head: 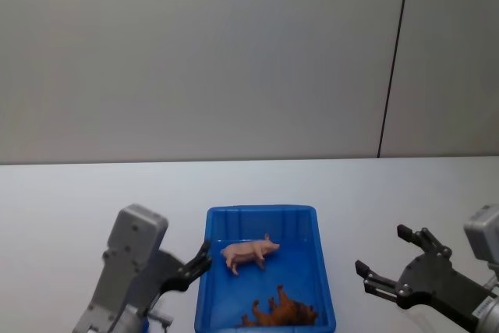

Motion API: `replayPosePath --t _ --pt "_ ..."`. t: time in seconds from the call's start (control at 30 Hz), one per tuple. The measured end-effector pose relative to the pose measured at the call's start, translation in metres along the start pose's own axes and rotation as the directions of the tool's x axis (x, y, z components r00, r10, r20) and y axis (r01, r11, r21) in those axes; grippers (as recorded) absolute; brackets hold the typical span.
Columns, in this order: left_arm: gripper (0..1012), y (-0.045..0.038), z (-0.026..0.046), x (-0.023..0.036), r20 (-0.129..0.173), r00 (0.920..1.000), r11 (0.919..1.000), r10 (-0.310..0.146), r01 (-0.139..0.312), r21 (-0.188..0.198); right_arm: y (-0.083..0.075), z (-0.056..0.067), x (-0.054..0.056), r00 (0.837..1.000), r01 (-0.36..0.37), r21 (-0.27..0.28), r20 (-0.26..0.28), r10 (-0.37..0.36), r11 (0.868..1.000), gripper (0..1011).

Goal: Pick up the two dolls from the table and place them into the box.

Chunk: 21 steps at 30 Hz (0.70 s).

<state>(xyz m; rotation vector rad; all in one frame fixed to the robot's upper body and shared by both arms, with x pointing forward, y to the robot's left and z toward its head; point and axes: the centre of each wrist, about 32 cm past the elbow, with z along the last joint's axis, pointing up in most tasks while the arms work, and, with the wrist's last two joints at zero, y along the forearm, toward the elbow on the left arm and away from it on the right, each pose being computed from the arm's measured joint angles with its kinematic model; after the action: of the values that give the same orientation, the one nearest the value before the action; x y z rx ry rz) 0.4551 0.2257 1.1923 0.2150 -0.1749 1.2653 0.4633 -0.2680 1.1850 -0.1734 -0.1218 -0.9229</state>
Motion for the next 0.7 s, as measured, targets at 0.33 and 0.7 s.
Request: replayPosePath --t 0.33,0.7 --pt "1001 0.0228 -0.0247 0.0022 -0.035 0.9980 0.9945 0.054 -0.050 0.092 -0.003 -0.001 0.001 1.000 0.008 -0.001 0.001 -0.008 1.000 1001" --pt "1001 0.0367 -0.0503 0.0039 -0.073 0.9932 0.9834 0.090 -0.077 0.164 -0.004 -0.002 0.002 1.000 0.012 -0.002 0.002 -0.012 1.000 1001"
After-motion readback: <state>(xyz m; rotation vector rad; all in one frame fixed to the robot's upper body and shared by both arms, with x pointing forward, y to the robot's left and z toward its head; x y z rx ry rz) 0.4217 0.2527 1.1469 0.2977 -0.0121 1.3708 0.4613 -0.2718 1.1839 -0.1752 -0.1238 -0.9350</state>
